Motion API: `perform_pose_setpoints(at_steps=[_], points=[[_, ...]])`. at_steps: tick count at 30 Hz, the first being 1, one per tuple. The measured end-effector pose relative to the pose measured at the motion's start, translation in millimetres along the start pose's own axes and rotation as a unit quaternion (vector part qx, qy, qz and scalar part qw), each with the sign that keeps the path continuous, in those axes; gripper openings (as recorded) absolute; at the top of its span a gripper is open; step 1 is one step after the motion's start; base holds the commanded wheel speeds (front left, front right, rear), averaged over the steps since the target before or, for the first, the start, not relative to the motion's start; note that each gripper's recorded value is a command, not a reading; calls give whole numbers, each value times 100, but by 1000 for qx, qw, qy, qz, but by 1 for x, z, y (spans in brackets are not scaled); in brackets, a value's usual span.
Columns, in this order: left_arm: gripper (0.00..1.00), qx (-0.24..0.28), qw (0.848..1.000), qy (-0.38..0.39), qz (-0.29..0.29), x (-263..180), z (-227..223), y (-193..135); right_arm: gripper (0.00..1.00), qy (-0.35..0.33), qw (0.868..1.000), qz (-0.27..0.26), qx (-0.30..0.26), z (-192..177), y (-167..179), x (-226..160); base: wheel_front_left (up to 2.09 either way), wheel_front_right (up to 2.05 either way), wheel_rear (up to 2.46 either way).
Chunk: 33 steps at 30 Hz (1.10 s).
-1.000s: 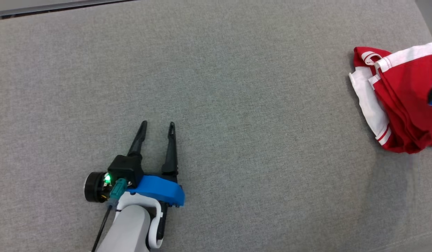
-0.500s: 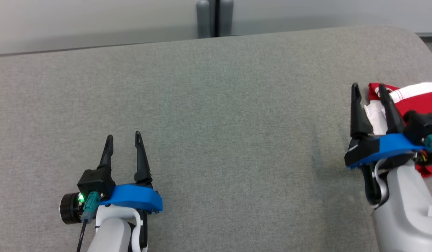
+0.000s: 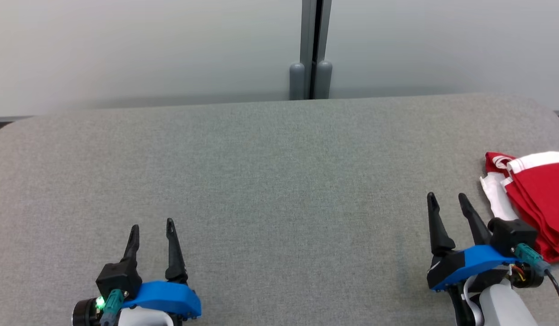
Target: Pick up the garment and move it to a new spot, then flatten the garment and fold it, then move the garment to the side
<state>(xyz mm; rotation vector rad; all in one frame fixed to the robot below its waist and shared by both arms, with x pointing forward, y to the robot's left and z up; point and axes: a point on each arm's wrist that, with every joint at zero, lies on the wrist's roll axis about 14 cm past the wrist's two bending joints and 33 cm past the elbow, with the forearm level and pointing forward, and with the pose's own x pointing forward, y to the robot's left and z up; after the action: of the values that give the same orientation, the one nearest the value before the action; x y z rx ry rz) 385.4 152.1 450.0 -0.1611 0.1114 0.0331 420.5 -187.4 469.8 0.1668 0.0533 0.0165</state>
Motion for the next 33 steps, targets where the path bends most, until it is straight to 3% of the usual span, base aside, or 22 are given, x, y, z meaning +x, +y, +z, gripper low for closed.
perform_pose_setpoints(at_steps=[12, 13, 19, 33], points=[[100, -3, 1000, -5, 2, -22, 2, 10, 100, -25, 999, 22, 17, 17, 17, -14, 0, 0, 0], [0, -1, 1000, -3, 2, -22, 0, 11, 0, -25, 999, 23, 18, 17, 18, -14, 0, 0, 0], [0, -7, 999, 42, 14, -35, -27, 18, 0, 18, 999, 12, 30, -11, 13, -26, 0, 0, 0], [0, -135, 988, 60, 38, -32, -26, 28, 0, 17, 988, -19, 153, -6, 3, -26, 0, 0, 0]])
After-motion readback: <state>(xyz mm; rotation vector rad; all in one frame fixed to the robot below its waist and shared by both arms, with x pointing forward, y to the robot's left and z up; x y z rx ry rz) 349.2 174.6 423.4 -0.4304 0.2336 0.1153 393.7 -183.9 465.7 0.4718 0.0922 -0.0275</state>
